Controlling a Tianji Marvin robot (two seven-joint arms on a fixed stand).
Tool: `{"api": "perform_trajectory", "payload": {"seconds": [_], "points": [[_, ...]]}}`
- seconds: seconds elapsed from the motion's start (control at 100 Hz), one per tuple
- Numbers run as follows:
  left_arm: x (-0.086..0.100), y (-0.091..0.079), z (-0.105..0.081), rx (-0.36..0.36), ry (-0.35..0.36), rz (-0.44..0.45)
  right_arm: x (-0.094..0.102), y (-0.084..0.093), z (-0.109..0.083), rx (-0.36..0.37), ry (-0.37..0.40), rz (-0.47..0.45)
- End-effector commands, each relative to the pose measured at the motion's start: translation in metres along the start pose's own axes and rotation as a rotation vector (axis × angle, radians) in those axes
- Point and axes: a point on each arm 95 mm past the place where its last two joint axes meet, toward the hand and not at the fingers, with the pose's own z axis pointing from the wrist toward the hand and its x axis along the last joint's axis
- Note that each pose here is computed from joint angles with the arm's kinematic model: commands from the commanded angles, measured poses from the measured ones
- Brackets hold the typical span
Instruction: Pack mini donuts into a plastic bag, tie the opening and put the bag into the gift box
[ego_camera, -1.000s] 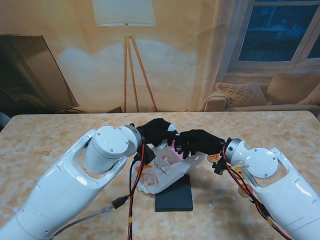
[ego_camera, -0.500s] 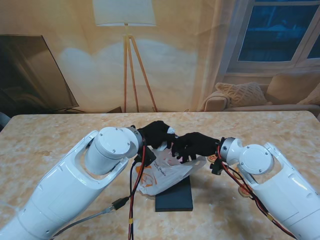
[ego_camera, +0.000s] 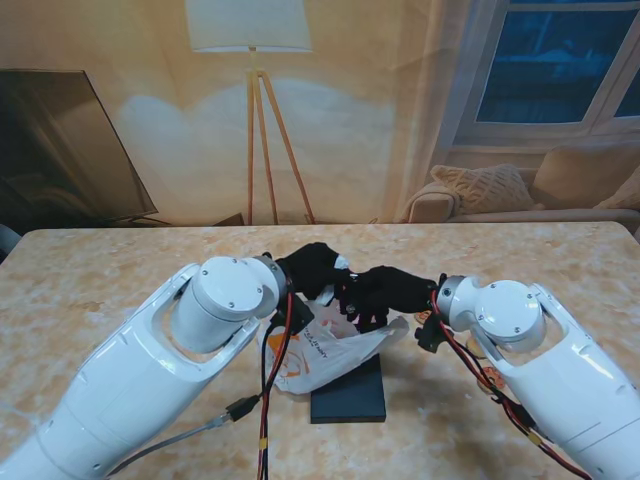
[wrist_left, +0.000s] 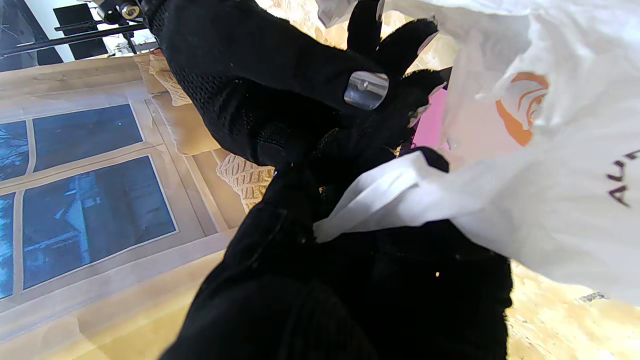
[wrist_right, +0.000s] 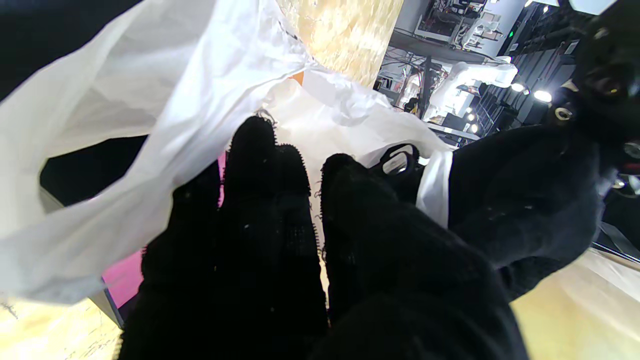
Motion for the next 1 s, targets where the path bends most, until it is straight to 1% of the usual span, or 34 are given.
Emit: {"api": "perform_trajectory", "payload": {"seconds": [0.0, 0.08, 0.15, 0.2, 0.31, 0.38, 0.51, 0.57, 0.69, 0.85, 0.99], "points": [[0.021, 0.013, -0.005, -0.038, 0.06, -0.003, 0.001, -0.012, 0.004, 0.047, 0.014, 0.022], [0.023, 0.014, -0.005, -0.031, 0.056, -0.011, 0.002, -0.012, 0.001, 0.061, 0.027, 0.043], [0.024, 0.014, -0.006, -0.031, 0.048, -0.024, 0.002, -0.012, -0.001, 0.101, 0.032, 0.067], [0.024, 0.015, -0.006, -0.027, 0.047, -0.024, 0.002, -0.013, -0.002, 0.116, 0.036, 0.095], [0.026, 0.015, -0.009, -0.021, 0.051, -0.026, 0.002, -0.014, -0.003, 0.13, 0.042, 0.165], [0.028, 0.016, -0.011, -0.019, 0.053, -0.03, 0.002, -0.014, -0.004, 0.129, 0.05, 0.167], [0.03, 0.019, -0.015, -0.033, 0.057, -0.04, 0.003, -0.014, -0.003, 0.106, 0.065, 0.127], [0.03, 0.02, -0.016, -0.042, 0.058, -0.045, 0.003, -0.014, -0.002, 0.081, 0.074, 0.104], [0.031, 0.022, -0.018, -0.049, 0.062, -0.054, 0.003, -0.013, 0.0, 0.022, 0.088, 0.013], [0.032, 0.024, -0.022, -0.061, 0.073, -0.066, 0.001, -0.013, 0.004, -0.009, 0.075, -0.08], [0.033, 0.026, -0.025, -0.074, 0.085, -0.073, 0.002, -0.014, 0.008, -0.036, 0.068, -0.134]]}}
